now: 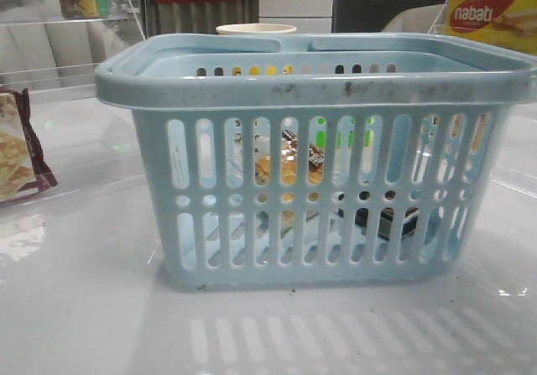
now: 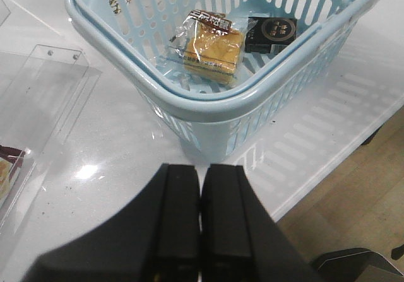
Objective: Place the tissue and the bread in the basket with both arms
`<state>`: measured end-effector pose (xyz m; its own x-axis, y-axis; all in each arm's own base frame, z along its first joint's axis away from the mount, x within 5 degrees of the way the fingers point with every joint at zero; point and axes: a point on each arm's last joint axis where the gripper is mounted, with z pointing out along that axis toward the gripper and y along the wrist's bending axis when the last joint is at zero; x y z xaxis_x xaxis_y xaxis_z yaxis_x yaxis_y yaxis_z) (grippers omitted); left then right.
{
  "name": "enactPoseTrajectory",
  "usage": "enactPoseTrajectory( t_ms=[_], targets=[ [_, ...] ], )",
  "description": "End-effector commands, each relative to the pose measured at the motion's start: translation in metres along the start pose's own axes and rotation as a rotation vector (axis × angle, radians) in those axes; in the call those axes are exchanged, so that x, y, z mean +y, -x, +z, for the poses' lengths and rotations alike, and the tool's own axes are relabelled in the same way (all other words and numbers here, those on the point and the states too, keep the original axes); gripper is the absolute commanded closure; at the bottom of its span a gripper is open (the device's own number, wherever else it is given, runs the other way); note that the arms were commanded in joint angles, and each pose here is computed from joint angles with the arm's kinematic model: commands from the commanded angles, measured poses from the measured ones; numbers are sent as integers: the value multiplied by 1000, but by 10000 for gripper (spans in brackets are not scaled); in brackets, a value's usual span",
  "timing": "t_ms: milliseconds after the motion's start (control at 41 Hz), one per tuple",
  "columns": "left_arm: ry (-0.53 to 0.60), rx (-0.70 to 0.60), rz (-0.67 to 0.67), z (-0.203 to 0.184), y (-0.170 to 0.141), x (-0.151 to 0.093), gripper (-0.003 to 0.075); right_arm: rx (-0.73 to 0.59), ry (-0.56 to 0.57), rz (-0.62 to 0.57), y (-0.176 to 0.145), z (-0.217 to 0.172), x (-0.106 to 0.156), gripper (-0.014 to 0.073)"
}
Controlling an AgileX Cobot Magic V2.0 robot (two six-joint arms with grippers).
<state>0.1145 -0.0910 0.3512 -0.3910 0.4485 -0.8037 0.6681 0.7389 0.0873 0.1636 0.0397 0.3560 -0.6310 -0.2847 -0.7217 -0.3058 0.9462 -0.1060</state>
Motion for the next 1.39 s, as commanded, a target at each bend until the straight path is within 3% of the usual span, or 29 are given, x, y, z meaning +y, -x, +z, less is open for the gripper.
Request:
enactPoseTrajectory(
  t_ms=[0,683,854,951,1122,1366],
  targets=[
    [10,-99,-11,-6,13,1,629,-88,-18,1,11,-8,-3,537],
    [34,-143,-30,-19,9,4,629,-72,-16,1,9,-8,-3,538],
    [207,-232,-111,-43,-4,23,629,-72,-16,1,9,-8,-3,538],
    [327,-354,-143,-54,-18,29,629,-72,-16,1,9,-8,-3,538],
    [512,-529,-167,-58,-63,26,629,-72,-16,1,9,-8,-3,538],
    [646,-590,-184,-32,-129,17,629,-72,-16,1,9,-8,-3,538]
  ],
)
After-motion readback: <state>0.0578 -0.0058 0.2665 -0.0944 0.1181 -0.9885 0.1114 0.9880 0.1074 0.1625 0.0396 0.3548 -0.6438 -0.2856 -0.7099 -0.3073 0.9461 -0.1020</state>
